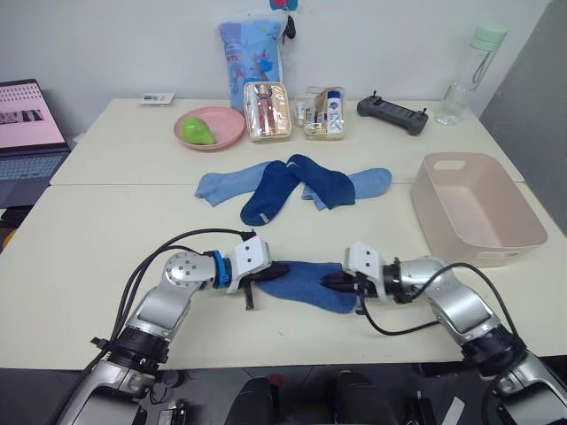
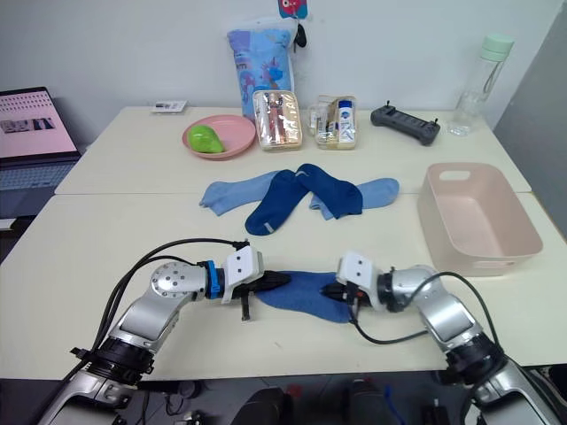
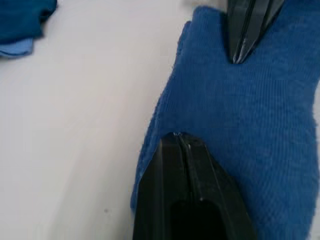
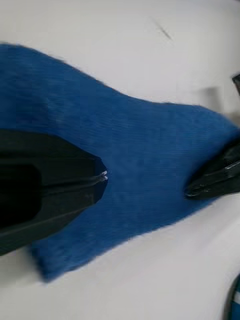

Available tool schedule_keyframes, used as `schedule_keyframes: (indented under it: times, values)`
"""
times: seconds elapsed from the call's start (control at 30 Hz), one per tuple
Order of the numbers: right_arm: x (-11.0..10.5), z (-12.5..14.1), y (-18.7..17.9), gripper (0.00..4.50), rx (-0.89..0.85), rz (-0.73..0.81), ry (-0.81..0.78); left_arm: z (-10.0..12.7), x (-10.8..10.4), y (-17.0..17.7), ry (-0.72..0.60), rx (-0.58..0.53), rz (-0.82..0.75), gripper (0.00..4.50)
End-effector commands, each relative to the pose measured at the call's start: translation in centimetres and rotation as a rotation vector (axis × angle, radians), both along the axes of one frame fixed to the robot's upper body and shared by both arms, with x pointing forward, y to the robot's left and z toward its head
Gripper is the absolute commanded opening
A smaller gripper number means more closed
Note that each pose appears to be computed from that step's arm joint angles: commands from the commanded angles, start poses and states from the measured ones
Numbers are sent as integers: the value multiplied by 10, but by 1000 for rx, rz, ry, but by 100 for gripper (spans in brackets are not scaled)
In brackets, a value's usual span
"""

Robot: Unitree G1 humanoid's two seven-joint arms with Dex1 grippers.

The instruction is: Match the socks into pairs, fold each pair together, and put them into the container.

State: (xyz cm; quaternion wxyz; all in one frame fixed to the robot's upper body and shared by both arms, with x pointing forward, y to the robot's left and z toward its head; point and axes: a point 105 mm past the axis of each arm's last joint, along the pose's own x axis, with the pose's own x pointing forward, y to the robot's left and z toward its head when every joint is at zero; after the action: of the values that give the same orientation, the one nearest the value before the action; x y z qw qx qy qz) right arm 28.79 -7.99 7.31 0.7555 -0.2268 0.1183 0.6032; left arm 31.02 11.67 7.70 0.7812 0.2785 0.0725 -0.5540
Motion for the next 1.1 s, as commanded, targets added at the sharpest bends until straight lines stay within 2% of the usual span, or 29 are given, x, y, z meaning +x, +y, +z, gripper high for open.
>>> schedule_keyframes:
  times: [0.03,0.17,0.3,0.33,0.4,0.5,0.63,0.7,0.87,0.9,0.97,1.1]
  values:
    - [0,-3,-15,0,-28,-16,7,-10,2,16,17,43,49,3]
    - [0,10,-25,0,8,-54,21,9,-7,6,46,-84,11,3]
    - [-6,42,-24,0,160,-109,103,30,-11,1,10,-151,-2,3]
    - [-7,44,-29,39,169,-148,126,36,-13,2,-1,-162,3,0]
    - [-9,45,-35,87,178,-215,161,44,-18,3,-10,-177,7,0]
    - [-11,40,-43,197,172,-335,187,53,-26,4,-28,-206,19,0]
    - [-23,21,-42,341,135,-397,242,58,-39,3,17,-250,18,89]
    - [-28,12,-39,412,127,-410,281,58,-42,2,7,-250,25,155]
    - [-27,1,-25,417,125,-431,333,55,-41,0,-16,-231,60,323]
    - [-27,-1,-23,417,121,-431,337,54,-41,0,-14,-229,59,323]
    - [-31,-3,-20,376,117,-410,353,55,-42,-1,-19,-230,57,327]
    - [-36,-1,-17,241,113,-373,382,57,-41,3,-33,-228,77,327]
